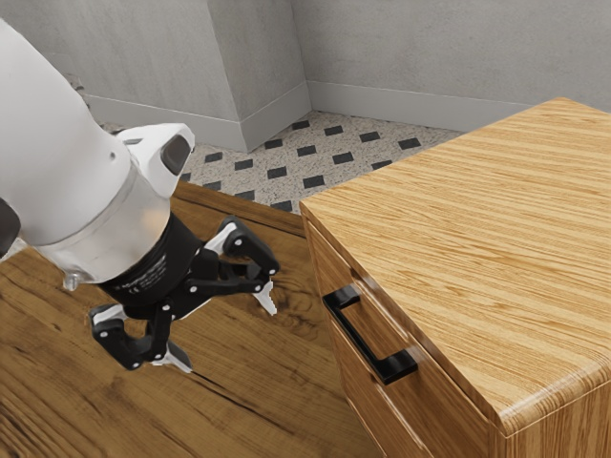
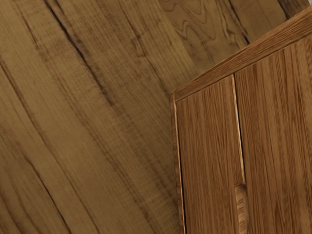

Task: Pull the drawer handle with one arm to open the drawer

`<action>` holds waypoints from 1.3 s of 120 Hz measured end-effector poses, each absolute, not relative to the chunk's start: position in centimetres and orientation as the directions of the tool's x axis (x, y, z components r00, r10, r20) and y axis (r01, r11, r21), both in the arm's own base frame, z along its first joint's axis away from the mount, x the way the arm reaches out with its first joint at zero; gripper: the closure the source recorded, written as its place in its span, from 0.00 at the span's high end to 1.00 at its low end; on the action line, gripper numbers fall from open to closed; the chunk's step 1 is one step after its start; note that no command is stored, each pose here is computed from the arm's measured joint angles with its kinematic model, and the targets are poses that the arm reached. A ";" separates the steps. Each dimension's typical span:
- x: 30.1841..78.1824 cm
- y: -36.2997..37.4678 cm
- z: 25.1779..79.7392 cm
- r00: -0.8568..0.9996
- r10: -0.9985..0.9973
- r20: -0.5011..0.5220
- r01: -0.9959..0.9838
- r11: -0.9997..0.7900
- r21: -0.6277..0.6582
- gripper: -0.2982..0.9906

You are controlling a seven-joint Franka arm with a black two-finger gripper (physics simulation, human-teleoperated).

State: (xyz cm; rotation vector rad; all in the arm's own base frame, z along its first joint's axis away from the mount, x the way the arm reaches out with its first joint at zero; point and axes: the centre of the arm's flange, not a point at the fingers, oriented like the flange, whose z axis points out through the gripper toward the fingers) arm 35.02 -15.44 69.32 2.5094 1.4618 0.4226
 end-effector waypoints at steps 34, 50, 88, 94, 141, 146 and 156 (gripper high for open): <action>36.5 -18.6 67.8 0.450 0.892 0.046 0.768 -0.412 0.491 0.77; 36.9 -18.5 66.7 0.427 0.904 0.004 0.778 -0.370 0.508 0.77; 37.2 -18.5 65.5 0.393 0.918 -0.049 0.799 -0.314 0.514 0.77; 37.2 -18.5 65.3 0.389 0.919 -0.057 0.802 -0.308 0.511 0.77; 37.4 -18.5 63.2 0.360 0.928 -0.096 0.834 -0.274 0.478 0.77; 37.4 -18.5 62.8 0.358 0.929 -0.098 0.838 -0.273 0.472 0.77; 37.3 -18.5 62.3 0.355 0.930 -0.100 0.844 -0.273 0.462 0.77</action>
